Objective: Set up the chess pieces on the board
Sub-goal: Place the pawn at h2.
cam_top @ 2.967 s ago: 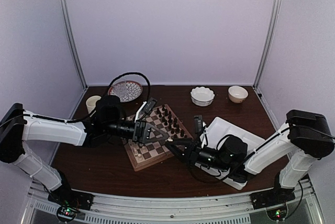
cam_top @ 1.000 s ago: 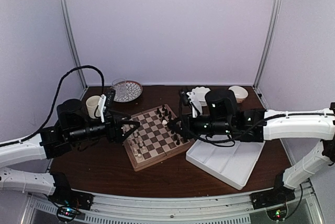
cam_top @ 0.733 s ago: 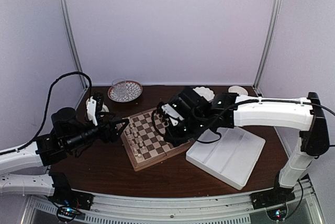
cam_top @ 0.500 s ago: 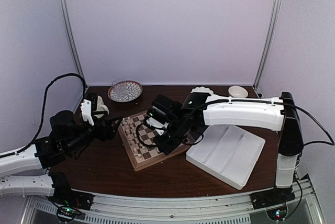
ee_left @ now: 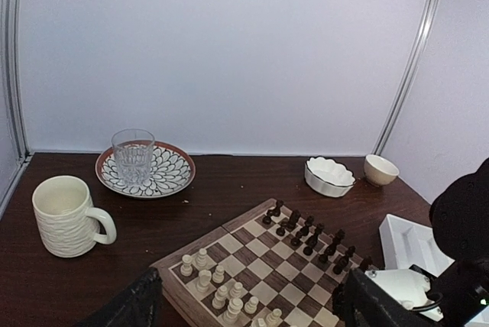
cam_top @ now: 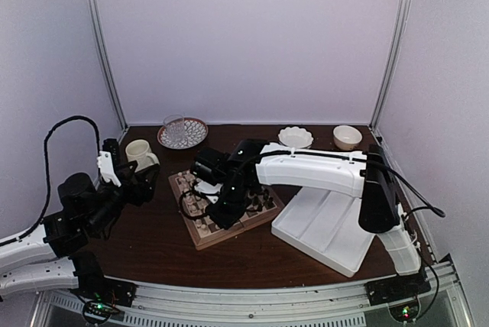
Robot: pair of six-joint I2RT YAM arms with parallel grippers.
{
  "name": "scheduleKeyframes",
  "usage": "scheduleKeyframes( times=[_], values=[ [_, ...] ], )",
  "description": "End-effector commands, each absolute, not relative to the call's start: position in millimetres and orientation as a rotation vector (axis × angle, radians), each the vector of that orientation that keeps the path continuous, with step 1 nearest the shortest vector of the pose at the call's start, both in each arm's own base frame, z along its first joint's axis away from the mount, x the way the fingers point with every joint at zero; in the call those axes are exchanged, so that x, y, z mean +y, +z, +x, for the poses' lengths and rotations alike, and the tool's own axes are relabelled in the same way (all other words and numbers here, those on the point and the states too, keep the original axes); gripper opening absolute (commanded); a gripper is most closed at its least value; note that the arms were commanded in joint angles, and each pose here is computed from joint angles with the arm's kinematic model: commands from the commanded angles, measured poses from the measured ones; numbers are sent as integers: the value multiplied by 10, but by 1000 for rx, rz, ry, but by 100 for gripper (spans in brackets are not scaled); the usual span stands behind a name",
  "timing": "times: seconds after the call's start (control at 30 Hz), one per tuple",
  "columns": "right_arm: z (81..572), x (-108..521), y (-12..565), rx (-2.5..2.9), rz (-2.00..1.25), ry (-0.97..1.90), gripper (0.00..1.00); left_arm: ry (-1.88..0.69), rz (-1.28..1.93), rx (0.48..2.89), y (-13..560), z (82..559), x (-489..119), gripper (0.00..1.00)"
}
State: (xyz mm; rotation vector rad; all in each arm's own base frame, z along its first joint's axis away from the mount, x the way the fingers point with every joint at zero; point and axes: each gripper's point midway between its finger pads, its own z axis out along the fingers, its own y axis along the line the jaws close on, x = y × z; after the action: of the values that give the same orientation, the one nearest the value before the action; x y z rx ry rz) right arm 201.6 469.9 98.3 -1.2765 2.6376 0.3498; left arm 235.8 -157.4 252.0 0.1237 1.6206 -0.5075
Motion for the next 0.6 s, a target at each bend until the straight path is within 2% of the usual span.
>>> scheduleKeyframes(
  times=[0.0,0.57],
  values=[
    [2028,4749,1021,2626,-1320,344,0,-501,71,1569,2646,2387,-1501,82],
    [2152,4988,869,2597,-1306,371,0,-499,65,1561,2675,2374,-1472,82]
  ],
)
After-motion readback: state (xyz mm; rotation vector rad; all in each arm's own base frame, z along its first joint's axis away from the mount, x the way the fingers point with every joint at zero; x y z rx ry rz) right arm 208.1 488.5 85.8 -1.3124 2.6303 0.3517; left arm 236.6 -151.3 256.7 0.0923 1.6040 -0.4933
